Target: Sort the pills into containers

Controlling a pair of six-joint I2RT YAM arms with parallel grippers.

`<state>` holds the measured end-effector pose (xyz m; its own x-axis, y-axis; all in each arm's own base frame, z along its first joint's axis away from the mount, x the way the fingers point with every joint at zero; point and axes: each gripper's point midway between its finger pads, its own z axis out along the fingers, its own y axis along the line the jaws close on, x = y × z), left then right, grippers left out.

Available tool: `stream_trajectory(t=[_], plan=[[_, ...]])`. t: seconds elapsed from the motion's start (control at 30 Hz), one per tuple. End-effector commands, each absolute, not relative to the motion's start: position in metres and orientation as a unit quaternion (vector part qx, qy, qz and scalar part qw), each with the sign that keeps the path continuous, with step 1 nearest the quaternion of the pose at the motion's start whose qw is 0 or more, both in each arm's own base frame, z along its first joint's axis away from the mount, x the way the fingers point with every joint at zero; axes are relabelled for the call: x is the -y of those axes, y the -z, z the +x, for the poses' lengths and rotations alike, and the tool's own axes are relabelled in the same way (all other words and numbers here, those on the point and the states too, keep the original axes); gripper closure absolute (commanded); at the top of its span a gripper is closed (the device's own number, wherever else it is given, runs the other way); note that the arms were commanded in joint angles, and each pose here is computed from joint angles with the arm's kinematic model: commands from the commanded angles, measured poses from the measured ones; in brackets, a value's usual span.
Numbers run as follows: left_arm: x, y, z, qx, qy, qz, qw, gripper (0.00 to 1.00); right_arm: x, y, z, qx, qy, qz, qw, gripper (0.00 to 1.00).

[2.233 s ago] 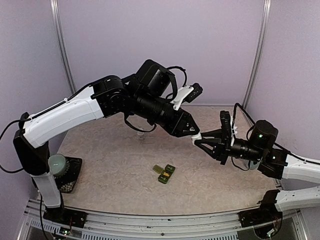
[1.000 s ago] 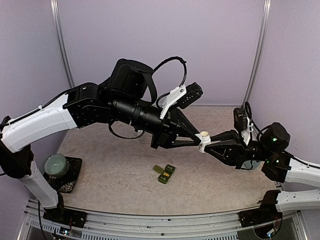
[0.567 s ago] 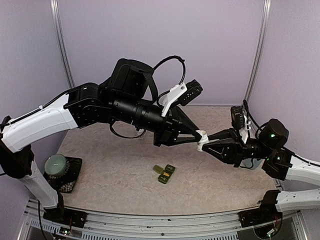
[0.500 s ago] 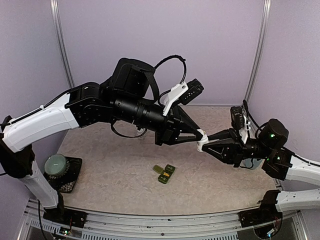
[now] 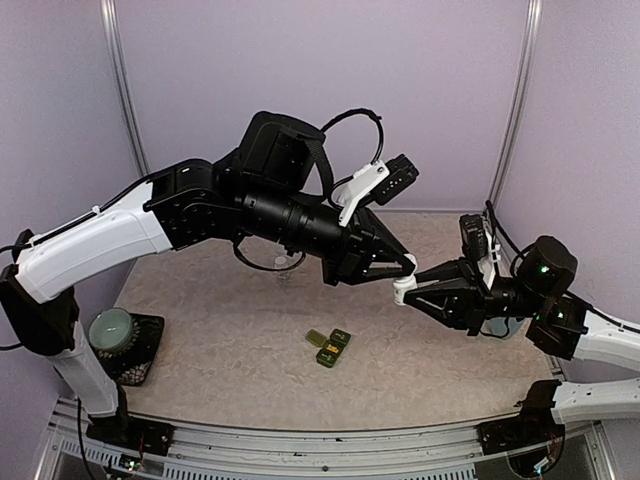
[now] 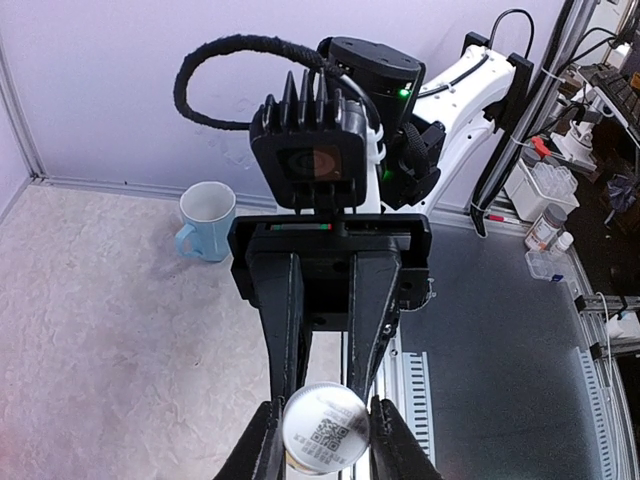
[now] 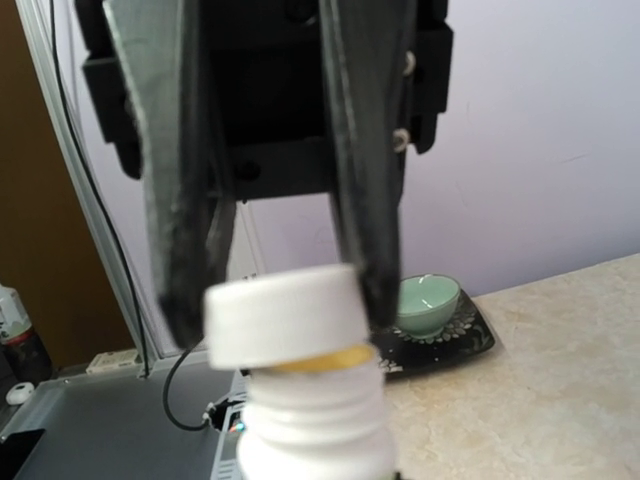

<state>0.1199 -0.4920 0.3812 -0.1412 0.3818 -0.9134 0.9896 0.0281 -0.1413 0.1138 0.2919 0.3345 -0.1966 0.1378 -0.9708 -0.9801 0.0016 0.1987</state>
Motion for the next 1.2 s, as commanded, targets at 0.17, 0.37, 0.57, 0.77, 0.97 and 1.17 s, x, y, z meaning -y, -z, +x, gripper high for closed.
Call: stream_trajectory(t=[0.17, 0.37, 0.57, 0.77, 0.97, 1.17], plan=[[0.491, -0.37, 0.125, -0.657, 0.409, 0.541, 0.331, 0.74, -0.283, -0.357, 0.117, -0.502, -0.553, -0.405, 0.527, 0.86], [0.495, -0.357, 0.125, -0.671, 0.405, 0.539, 0.308, 0.74, -0.285, -0.354, 0.122, -0.509, -0.545, -0.404, 0.53, 0.86], [0.5, -0.336, 0.148, -0.719, 0.387, 0.496, 0.294, 0.8, -0.287, -0.352, 0.133, -0.526, -0.519, -0.402, 0.541, 0.87], [0.498, -0.328, 0.168, -0.752, 0.394, 0.437, 0.297, 0.81, -0.263, -0.364, 0.158, -0.549, -0.47, -0.325, 0.61, 0.87], [0.502, -0.325, 0.178, -0.781, 0.418, 0.366, 0.285, 0.81, -0.251, -0.37, 0.17, -0.557, -0.441, -0.294, 0.64, 0.87], [0.515, -0.311, 0.169, -0.792, 0.43, 0.365, 0.235, 0.81, -0.26, -0.349, 0.185, -0.592, -0.4, -0.309, 0.627, 0.88]])
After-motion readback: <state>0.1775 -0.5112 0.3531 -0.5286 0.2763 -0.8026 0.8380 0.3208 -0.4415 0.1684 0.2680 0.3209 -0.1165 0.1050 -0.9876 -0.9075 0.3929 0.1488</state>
